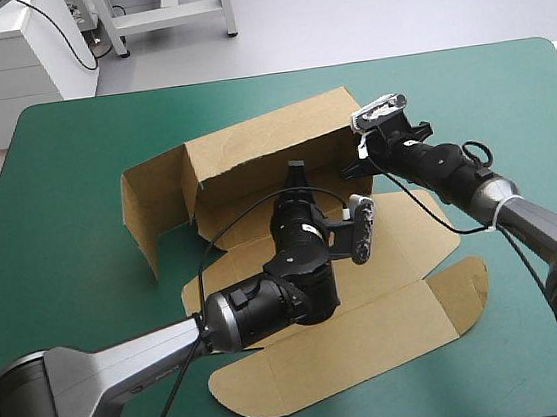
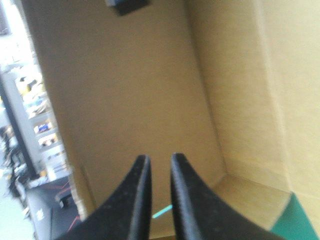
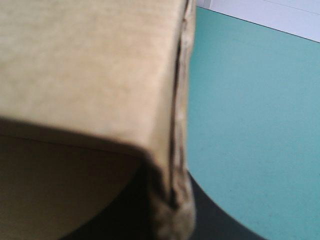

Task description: Fold the box

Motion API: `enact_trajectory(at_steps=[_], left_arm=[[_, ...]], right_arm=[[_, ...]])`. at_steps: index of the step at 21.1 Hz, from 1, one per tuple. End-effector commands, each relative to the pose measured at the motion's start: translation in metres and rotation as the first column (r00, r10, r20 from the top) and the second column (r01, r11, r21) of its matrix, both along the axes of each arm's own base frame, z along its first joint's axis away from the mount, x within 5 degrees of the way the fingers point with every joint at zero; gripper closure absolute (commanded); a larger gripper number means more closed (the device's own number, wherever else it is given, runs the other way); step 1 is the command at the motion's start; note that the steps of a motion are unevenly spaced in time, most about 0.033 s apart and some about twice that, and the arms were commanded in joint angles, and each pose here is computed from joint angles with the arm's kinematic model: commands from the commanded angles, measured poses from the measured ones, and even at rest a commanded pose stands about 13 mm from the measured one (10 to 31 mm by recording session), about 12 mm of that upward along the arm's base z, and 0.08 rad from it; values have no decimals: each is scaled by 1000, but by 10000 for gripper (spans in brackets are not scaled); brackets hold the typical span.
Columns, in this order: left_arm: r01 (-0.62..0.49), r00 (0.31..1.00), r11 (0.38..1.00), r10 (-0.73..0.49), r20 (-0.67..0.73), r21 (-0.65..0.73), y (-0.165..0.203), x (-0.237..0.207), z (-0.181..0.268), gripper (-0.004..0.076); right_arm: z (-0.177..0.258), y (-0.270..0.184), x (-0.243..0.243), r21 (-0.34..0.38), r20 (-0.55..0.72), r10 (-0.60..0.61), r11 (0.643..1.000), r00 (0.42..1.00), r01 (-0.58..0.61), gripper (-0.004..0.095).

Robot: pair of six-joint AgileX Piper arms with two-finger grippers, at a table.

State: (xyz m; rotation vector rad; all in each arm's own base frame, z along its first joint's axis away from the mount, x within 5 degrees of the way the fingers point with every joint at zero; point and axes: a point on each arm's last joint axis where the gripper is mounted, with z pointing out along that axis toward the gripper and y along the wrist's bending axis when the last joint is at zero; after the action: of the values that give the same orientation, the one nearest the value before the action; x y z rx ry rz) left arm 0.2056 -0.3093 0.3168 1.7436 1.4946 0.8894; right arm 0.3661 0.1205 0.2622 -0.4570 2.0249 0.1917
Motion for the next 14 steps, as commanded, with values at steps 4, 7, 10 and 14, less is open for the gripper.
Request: enact_trajectory(at_steps=[4,7,10,14], left_arm=[[84,935,971,-154,-320,-224,22,-5,92,709],[-103,903,915,-79,-422,-391,68,39,119,709],[-394,826,715,-1,-564,-578,147,92,134,727],[-553,781,490,21,-624,-674,210,114,142,731]], right_arm=[[27,-1,-3,27,58,16,999,998,-18,910],[27,-1,-3,29,56,16,999,998,-18,910],[26,-1,-3,36,50,13,999,999,-15,910],[25,-1,-4,29,43,22,999,999,-24,910]])
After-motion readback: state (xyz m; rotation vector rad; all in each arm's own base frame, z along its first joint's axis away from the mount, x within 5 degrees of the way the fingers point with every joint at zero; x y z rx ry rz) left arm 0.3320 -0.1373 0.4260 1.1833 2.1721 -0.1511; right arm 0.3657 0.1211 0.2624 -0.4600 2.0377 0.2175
